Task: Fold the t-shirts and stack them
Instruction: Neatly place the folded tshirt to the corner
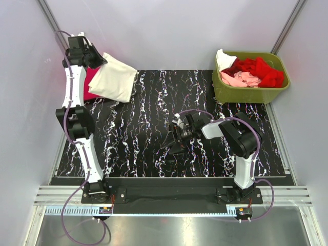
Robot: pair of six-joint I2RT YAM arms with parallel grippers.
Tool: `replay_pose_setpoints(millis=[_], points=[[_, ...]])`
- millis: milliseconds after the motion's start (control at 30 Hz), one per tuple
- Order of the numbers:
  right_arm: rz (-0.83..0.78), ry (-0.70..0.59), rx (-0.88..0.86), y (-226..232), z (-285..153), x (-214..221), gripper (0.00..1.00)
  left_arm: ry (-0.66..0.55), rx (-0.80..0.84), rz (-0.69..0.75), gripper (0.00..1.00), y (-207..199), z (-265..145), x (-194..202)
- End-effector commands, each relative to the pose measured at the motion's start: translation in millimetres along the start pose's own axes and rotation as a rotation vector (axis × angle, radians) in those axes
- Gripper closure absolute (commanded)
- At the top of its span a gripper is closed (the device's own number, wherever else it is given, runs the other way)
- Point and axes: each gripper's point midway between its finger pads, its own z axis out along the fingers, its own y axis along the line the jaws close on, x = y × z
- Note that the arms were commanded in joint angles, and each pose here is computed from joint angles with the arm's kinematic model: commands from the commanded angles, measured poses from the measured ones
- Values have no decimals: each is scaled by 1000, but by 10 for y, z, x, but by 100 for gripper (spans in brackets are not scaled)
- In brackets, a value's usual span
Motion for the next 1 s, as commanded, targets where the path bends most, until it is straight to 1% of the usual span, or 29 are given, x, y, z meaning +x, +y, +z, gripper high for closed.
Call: replay_pose_setpoints(millis=[0, 200, 533, 667, 767, 900, 967], points=[[-25, -13, -6, 0, 27, -63, 8, -185, 65, 17, 100, -228, -270, -600], [-28, -9, -12, 12, 34, -63, 8, -259, 96, -6, 100, -286, -430, -866], [-20, -8, -12, -3, 37, -65, 7, -364, 84, -65, 100, -226, -615, -1172], [-21, -8, -14, 2, 38, -71, 7, -383, 69, -108, 100, -86, -635, -1252], [-20, -6, -15, 3, 40, -72, 7, -386, 67, -115, 100, -17, -653, -1280], [-18, 1, -20, 3, 51, -68, 7, -381, 82, -98, 100, -56, -692, -1277], [-17, 1, -21, 1, 50, -78, 7, -399, 98, -86, 100, -119, -779, -1331]])
